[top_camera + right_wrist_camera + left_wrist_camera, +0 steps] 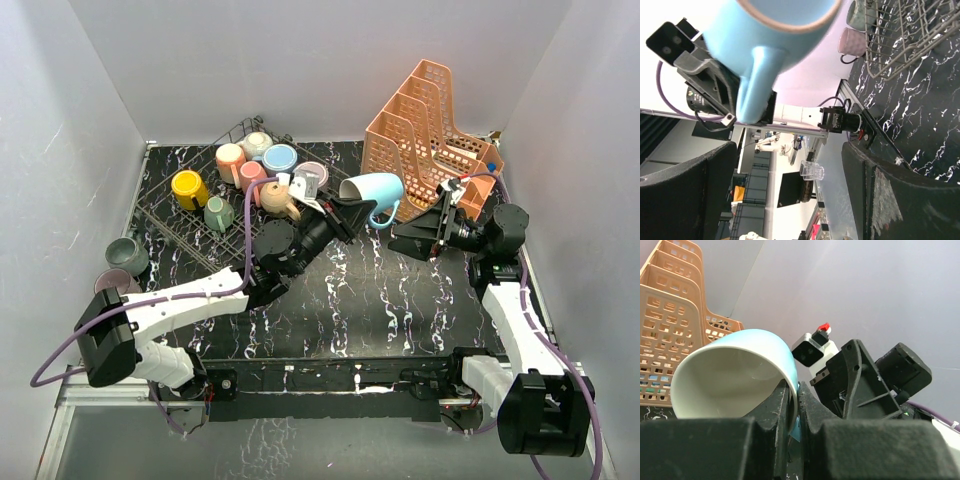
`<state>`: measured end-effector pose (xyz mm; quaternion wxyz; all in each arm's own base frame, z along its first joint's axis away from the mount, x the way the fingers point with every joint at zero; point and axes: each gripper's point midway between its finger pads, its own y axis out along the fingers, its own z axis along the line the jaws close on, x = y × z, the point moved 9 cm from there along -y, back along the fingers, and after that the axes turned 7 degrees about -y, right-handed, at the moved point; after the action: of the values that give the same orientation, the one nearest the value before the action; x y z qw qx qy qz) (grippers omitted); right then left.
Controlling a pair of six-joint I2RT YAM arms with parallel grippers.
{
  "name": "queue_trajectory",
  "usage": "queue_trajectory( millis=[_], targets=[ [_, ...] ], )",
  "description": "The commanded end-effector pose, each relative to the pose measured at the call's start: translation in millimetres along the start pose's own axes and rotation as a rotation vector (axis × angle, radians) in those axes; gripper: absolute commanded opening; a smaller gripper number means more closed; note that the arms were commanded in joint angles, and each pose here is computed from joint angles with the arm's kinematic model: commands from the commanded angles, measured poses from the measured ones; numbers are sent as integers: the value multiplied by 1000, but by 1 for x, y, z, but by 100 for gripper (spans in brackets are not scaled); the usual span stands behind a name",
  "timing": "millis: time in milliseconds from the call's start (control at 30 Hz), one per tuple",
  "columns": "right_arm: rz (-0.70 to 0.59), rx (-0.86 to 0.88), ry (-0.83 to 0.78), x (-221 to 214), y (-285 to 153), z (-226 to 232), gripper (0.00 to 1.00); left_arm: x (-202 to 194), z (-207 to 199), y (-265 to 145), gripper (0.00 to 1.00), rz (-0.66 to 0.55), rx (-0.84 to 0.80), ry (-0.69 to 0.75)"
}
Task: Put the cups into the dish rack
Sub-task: Pick up the cup at the center of the board.
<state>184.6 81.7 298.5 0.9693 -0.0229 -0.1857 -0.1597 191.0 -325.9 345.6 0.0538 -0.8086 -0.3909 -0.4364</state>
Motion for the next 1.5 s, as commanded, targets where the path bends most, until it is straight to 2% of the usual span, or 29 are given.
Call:
queue_trajectory(
  millis=[0, 367, 600, 800, 1000, 1467],
  targets=[
    [-41, 58, -81, 3, 1, 27, 88, 31, -30, 0, 0, -173, -124, -18],
    [-116, 72, -18, 14, 6, 36, 80, 22, -46, -2, 0, -167, -183, -41],
    [-99, 78, 2, 14, 10, 37, 67, 14, -47, -2, 0, -159, -203, -50],
    [-94, 77, 13, 13, 12, 36, 60, 1, -44, 6, 0, -136, -217, -54],
    [-95, 60, 53, 9, 12, 30, 47, -3, -47, 8, 0, -133, -236, -68],
    [-94, 52, 79, 8, 12, 28, 56, 17, -49, -12, 0, -196, -248, -97]
  ],
)
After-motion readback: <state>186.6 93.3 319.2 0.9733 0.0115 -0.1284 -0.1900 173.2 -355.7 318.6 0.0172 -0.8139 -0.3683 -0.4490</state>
